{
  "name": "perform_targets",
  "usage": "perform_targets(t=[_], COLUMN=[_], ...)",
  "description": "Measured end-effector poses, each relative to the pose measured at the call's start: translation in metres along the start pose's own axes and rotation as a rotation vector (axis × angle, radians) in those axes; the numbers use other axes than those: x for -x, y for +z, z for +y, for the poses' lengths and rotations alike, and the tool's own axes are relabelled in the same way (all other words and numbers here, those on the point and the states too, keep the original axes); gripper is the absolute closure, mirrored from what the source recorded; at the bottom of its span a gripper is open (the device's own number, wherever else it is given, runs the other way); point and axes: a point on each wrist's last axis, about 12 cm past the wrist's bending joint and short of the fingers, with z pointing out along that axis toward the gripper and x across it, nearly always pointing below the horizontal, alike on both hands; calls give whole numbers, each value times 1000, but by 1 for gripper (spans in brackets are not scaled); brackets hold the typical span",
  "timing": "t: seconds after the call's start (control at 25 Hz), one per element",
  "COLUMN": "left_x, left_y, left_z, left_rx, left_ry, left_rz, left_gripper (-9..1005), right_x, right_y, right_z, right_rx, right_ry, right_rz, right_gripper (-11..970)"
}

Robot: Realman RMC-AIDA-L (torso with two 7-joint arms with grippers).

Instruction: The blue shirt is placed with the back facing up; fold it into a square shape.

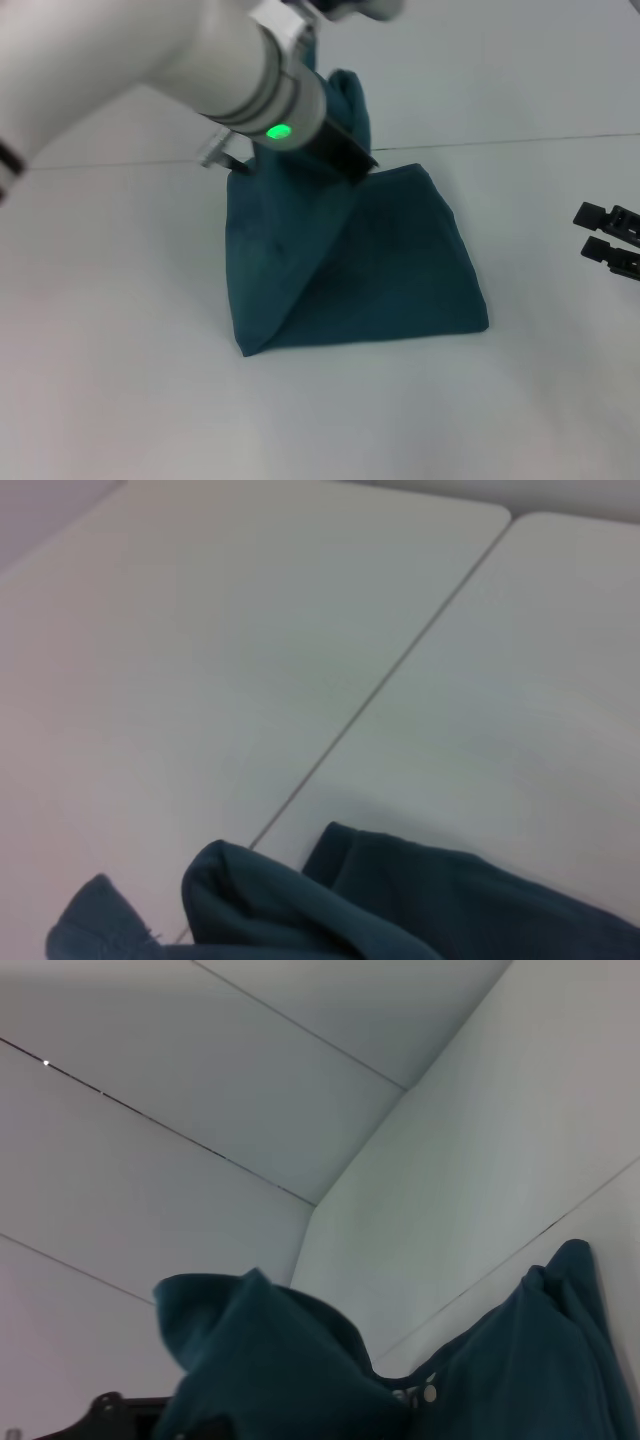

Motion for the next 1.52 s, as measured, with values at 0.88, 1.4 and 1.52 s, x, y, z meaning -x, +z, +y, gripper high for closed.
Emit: perform_targets(t=[0.88,1.4,1.52], left_x=[16,6,-21], left_y=[41,12,13], left_z=[-33,0,20], left_rx=[26,-110,-173], left_ry=[155,-238,-448], left_rz=[8,-181,-167], left_gripper=[802,335,276], right_x=[-3,-1,0], right_y=[3,1,0], right_z=[-2,-4,-4], right_rx=[-9,-31,-35], right_ry=[8,4,4], right_rz=[13,23,24], right_gripper=[12,12,12])
